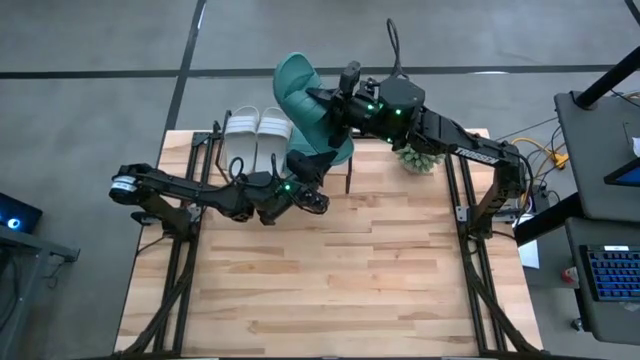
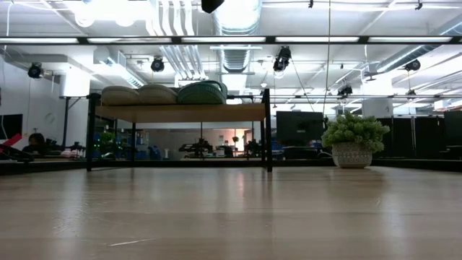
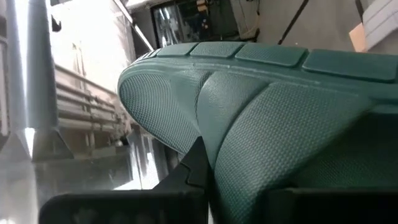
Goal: Pick and place slides into the shelf
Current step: Put the green slipper on the shelf
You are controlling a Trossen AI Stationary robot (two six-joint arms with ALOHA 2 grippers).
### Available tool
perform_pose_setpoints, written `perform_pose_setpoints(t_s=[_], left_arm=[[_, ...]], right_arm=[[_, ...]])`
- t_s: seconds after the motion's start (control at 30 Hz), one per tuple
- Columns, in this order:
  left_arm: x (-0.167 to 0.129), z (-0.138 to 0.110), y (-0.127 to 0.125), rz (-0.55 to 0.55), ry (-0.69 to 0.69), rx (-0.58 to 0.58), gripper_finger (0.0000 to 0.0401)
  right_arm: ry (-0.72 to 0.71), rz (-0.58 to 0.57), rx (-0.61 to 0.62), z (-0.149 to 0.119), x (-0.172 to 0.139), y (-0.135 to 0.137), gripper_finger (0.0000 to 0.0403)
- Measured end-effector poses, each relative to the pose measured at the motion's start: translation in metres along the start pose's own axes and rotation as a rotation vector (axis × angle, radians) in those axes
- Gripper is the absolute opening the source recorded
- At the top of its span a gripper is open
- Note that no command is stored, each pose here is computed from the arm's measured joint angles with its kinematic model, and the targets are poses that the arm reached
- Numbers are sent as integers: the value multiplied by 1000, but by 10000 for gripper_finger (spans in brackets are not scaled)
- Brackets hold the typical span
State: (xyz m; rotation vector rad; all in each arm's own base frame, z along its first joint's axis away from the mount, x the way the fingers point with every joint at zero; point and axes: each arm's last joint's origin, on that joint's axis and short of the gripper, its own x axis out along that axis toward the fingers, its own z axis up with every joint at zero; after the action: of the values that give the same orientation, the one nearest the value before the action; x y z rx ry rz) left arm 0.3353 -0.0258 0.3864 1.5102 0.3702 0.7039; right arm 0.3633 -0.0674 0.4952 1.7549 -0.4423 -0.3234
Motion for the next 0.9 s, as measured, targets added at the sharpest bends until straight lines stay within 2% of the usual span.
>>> perform_pose_setpoints(t_s=[0.17, 0.53, 0.67, 0.9], left_arm=[[0, 0, 0, 1, -6, -23, 51], [0, 0, 2, 7, -3, -33, 51], [-1, -2, 4, 12, 9, -41, 51], [-6, -8, 12, 30, 42, -156, 51]], right_arm=[[50, -21, -64, -1, 0, -2, 45], [94, -28, -132, -2, 1, -3, 170], [131, -10, -196, -4, 0, 1, 209], [256, 23, -260, -13, -9, 13, 263]])
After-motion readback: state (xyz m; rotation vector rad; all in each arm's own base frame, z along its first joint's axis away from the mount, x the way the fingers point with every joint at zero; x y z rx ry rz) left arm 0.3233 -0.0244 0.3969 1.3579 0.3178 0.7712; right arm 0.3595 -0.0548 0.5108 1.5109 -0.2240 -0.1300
